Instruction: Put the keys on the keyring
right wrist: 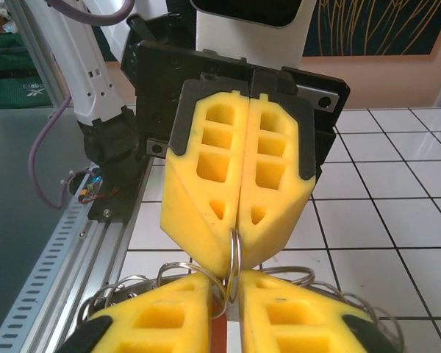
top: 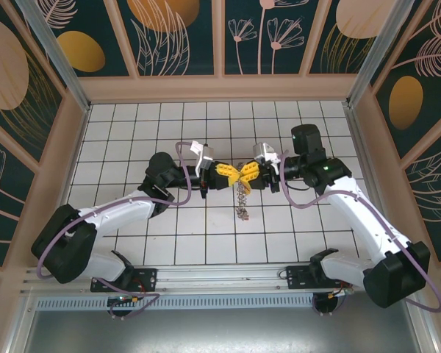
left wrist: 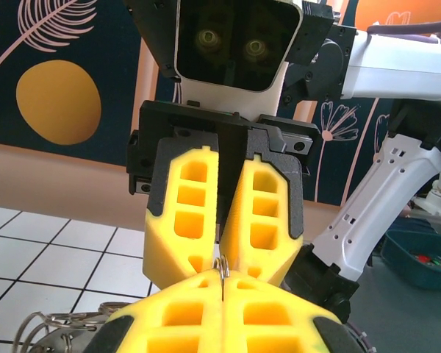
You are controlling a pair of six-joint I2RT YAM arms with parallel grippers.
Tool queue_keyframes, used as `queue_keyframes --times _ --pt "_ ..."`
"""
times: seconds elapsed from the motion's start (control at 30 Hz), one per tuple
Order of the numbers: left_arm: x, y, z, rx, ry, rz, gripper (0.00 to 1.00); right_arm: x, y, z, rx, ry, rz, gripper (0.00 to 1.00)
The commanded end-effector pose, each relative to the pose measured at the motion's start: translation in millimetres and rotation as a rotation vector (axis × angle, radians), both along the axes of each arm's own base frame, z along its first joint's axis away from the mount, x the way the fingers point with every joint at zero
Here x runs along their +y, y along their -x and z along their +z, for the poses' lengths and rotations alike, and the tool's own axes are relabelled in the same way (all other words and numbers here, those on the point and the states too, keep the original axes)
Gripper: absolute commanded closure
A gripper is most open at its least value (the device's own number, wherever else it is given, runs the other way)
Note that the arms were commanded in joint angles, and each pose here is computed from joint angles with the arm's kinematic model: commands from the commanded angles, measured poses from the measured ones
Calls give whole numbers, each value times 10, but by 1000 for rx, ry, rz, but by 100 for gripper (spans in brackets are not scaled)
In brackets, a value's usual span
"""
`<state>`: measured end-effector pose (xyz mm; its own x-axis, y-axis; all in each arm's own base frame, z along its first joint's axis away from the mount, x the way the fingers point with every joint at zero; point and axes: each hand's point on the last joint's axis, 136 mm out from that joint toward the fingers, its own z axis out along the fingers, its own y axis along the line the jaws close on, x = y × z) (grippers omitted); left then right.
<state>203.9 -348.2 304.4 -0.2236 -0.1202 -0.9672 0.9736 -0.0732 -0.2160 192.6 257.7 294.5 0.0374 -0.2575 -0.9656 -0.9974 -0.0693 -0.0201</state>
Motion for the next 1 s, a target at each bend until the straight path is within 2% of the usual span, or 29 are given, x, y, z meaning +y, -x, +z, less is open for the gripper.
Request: queue_keyframes --times 0.0,0.23,0.3,0.33,0.37,0.47,0.53,0.57,0.73,0.83,0.97 --pt "17 32 232 -52 93 6 100 78 85 -28 13 -27 57 87" --pt "54 78 219 -45 135 7 100 100 42 -95 40 -16 39 88" --pt "65 55 186 -40 120 31 100 93 23 -114 46 -6 28 100" --pt "62 40 162 -38 104 39 100 86 14 -114 47 -1 21 100" --pt "51 32 136 -35 80 45 98 82 4 -128 47 11 13 100" --pt "12 -13 9 -49 -36 65 84 55 -30 -163 43 51 -12 100" --pt "9 -4 -58 -95 -109 64 83 39 -34 -183 37 75 -20 100" --pt "9 -18 -118 -112 -161 71 76 32 -40 -185 30 87 -27 100" --pt "26 -73 -432 -154 -436 42 75 20 -72 -183 5 129 -53 100" --pt "36 -78 -479 -159 -489 28 74 48 -76 -196 -4 145 -51 100" --pt "20 -58 -395 -174 -464 15 73 82 -115 -302 -14 203 -68 100"
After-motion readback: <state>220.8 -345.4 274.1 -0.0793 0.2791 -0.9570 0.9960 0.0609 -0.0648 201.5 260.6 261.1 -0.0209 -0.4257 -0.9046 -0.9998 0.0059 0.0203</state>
